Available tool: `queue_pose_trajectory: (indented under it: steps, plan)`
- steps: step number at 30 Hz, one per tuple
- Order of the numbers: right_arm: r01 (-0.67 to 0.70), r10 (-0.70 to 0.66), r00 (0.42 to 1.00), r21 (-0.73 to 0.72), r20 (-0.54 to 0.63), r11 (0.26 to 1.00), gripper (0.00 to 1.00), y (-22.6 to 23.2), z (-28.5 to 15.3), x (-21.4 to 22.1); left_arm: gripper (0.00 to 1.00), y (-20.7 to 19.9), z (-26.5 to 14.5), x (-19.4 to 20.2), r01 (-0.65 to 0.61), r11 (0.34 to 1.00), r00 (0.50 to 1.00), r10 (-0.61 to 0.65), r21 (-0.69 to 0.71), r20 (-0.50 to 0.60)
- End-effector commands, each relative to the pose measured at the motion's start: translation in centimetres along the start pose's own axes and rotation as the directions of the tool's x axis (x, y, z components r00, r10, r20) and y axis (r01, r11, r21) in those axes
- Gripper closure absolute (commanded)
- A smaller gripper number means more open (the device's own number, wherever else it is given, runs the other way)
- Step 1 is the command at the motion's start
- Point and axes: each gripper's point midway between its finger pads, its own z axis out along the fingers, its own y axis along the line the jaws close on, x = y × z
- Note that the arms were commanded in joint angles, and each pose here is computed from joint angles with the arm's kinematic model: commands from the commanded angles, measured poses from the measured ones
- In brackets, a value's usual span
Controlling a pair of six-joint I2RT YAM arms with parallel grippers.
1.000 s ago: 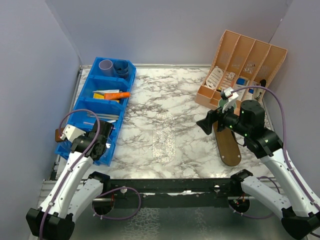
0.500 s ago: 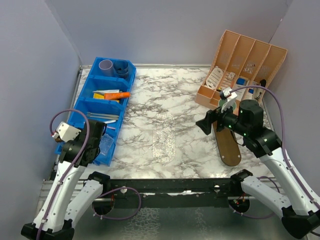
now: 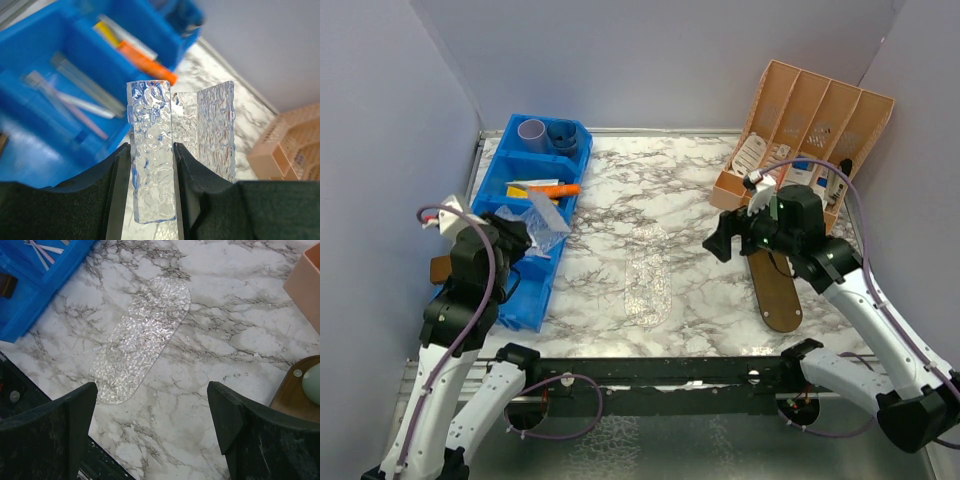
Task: Prepare toiletry sets of a toothbrush and toothpaste on the tray
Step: Pick up the toothpaste holder from the storage box, then place the toothpaste holder on the tray.
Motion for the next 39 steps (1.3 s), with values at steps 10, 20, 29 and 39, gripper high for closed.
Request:
queue_pose_trajectory:
  steps: [10,20,29,39]
  plan:
    - [-0.183,0.177,0.978,-0.055,-0.108,0.981,0.1,1.8,1.6,-0.7,1.0,-19.8,1.7,0.2,-0.62,0.389,0.766,0.487,0.681,0.42]
    - [-0.171,0.175,0.983,-0.071,0.05,0.983,0.1,2.5,-0.3,-4.6,1.0,-22.8,-3.1,6.4,-0.812,-0.106,0.479,0.443,0.574,0.758]
    - [0.042,-0.04,0.994,-0.022,0.1,0.999,0.13,1.7,-1.5,-7.2,1.0,-21.1,-4.3,14.5,-0.805,-0.363,0.295,0.44,0.469,0.848]
    - [0.047,-0.088,0.986,-0.269,-0.139,0.962,0.26,5.0,-0.7,-4.2,1.0,-18.1,-9.4,22.2,-0.765,-0.567,0.105,0.361,0.307,0.927]
